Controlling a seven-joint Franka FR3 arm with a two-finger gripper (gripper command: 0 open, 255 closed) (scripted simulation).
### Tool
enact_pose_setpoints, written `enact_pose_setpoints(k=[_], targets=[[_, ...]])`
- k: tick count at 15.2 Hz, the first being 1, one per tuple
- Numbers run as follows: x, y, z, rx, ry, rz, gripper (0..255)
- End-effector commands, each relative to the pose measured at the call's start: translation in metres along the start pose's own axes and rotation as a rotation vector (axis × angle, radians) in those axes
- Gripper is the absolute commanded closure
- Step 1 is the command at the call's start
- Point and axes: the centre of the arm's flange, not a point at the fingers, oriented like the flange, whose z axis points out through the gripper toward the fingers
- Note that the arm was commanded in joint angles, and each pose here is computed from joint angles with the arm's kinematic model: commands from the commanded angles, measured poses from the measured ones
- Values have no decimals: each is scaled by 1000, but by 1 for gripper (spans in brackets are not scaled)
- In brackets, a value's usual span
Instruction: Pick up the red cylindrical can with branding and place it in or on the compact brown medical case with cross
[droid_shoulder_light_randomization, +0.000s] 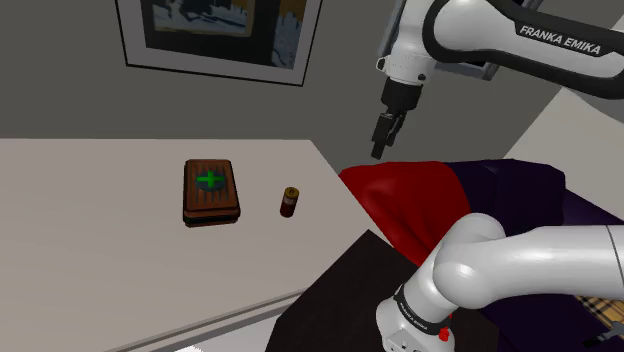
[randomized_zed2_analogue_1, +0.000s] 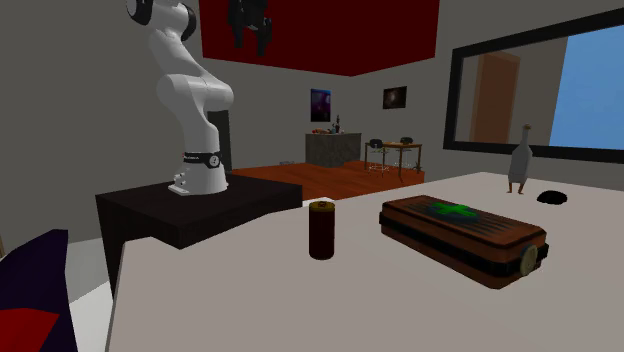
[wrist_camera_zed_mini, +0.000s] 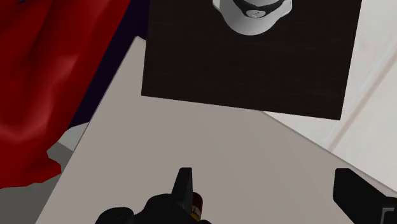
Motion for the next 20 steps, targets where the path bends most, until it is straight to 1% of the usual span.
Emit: enact_pose_setpoints(k=[1, 20], targets=[[0, 0, 0, 0, 0, 0, 0], [148, 60, 185, -3, 70, -54, 0]])
